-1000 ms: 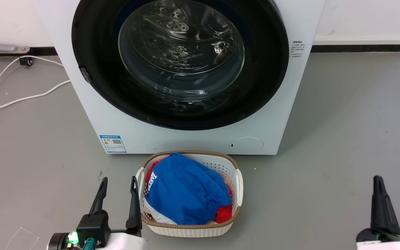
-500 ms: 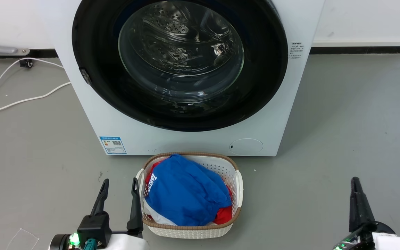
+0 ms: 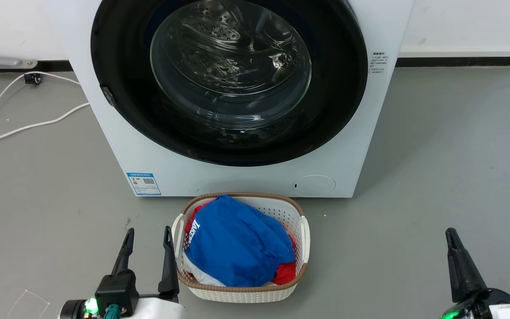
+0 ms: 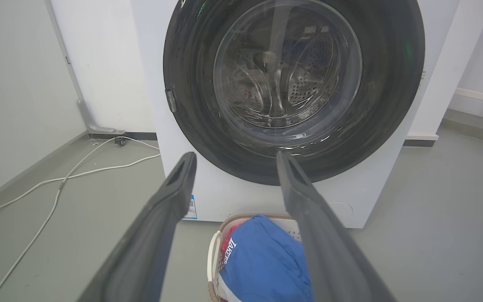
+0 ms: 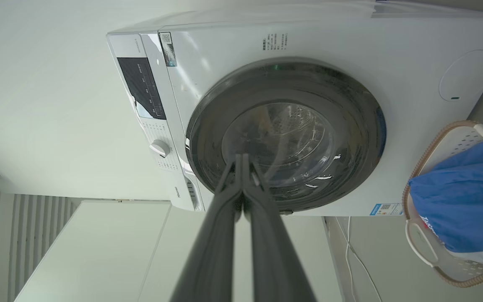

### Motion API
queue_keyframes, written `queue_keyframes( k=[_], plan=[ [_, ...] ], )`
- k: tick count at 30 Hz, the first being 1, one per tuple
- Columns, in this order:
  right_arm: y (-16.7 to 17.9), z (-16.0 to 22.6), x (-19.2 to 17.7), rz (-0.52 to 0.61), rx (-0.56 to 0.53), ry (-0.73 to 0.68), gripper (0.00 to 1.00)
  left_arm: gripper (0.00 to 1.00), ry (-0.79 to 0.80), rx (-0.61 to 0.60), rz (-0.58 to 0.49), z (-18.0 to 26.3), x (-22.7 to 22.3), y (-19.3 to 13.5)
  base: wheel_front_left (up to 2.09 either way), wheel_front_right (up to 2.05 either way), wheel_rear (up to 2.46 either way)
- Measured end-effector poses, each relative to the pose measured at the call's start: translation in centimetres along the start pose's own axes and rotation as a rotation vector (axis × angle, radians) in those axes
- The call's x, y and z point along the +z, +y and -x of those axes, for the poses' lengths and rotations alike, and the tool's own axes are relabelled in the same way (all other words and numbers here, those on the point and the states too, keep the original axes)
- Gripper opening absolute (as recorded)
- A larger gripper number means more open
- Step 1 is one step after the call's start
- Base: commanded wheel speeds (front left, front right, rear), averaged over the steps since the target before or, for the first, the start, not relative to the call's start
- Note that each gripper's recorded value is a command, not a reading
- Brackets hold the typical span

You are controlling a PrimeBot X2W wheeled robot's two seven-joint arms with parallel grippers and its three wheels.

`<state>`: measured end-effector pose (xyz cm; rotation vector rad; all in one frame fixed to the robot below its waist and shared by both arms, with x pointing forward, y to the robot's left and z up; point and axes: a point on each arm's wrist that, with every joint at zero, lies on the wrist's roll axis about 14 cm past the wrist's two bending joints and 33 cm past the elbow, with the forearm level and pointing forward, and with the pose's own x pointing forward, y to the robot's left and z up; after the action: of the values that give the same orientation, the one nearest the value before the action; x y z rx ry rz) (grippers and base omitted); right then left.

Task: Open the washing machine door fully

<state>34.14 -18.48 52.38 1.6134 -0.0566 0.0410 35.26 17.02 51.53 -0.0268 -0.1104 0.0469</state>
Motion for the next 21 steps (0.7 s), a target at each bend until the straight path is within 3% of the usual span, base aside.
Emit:
queue_keyframes(
  k=[14, 21],
  plan=[
    [-1.0, -0.3, 0.4, -0.022, -0.031, 0.003, 0.0, 1.0, 0.005, 0.002, -0.009, -0.3, -0.2, 0.1, 0.0, 0.0, 0.0],
    [-0.9, -3.6, 2.8, -0.034, -0.013, -0.059, 0.0, 1.0, 0.001, -0.006, -0.009, -1.8, -0.3, -0.2, 0.0, 0.0, 0.0]
  ],
)
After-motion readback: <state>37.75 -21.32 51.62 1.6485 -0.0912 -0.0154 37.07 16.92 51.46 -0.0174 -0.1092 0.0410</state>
